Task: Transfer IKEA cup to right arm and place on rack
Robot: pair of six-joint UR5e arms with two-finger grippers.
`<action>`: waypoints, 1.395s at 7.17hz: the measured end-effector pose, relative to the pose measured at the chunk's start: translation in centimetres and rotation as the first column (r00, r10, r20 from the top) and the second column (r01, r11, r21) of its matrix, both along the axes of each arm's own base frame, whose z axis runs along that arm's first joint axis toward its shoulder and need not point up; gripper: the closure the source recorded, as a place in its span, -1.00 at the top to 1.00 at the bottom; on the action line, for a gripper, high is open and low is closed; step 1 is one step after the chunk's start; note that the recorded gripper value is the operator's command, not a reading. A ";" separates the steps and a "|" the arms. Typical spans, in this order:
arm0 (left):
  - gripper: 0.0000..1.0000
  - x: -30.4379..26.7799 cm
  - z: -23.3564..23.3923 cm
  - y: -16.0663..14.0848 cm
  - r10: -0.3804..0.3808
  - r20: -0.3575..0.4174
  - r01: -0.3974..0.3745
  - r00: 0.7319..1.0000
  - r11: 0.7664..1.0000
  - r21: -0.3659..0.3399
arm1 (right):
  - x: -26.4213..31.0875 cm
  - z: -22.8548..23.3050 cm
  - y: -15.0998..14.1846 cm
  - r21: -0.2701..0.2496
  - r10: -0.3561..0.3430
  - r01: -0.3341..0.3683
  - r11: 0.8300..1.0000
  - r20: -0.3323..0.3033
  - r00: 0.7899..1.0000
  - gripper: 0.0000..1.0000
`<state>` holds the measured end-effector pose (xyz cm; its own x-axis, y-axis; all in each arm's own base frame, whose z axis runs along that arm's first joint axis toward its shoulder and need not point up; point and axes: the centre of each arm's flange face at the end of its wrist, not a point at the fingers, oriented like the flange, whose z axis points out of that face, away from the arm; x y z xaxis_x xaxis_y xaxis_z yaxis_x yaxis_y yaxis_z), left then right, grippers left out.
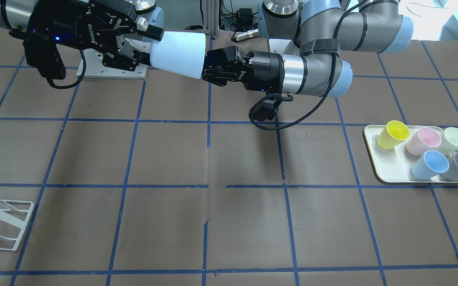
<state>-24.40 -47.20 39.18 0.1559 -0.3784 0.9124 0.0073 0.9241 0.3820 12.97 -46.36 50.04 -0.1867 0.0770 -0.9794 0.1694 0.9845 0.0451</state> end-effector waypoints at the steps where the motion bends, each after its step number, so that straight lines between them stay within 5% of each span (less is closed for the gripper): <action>1: 1.00 0.0 0.2 0.1 -0.005 -0.001 0.005 1.000 0.999 0.031 | -0.1 0.0 -0.1 0.001 -0.002 0.002 1.000 0.000 1.000 0.00; 5: 1.00 1.0 0.9 0.2 -0.009 0.020 0.007 1.000 0.996 0.090 | -1.0 0.8 -0.5 -0.025 -0.015 0.014 1.000 -0.025 1.000 -0.13; 7: 1.00 4.1 -0.2 -0.5 -0.015 0.161 -0.003 0.987 0.993 0.116 | -2.6 1.7 -1.0 -0.034 -0.012 0.007 0.999 -0.146 0.989 -0.13; 8: 1.00 6.5 -0.6 -0.9 -0.023 0.279 -0.014 0.960 0.991 0.132 | -3.3 2.0 -1.1 -0.032 -0.003 -0.005 0.999 -0.234 0.972 -0.13; 9: 1.00 8.9 -0.7 -1.4 -0.029 0.425 -0.023 0.905 0.993 0.117 | -4.3 2.1 -1.4 -0.028 0.005 -0.016 0.999 -0.346 0.938 -0.13; 10: 1.00 11.1 -0.5 -1.9 -0.030 0.567 -0.028 0.823 0.995 0.094 | -5.6 1.7 -2.3 -0.022 0.008 -0.021 1.000 -0.480 0.877 -0.13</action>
<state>-13.32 -49.09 38.69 -0.3782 -0.4665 0.7996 -0.2363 0.8838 0.4038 7.40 -48.66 51.75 -0.6354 0.0474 -0.7708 0.1500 0.9867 -0.0630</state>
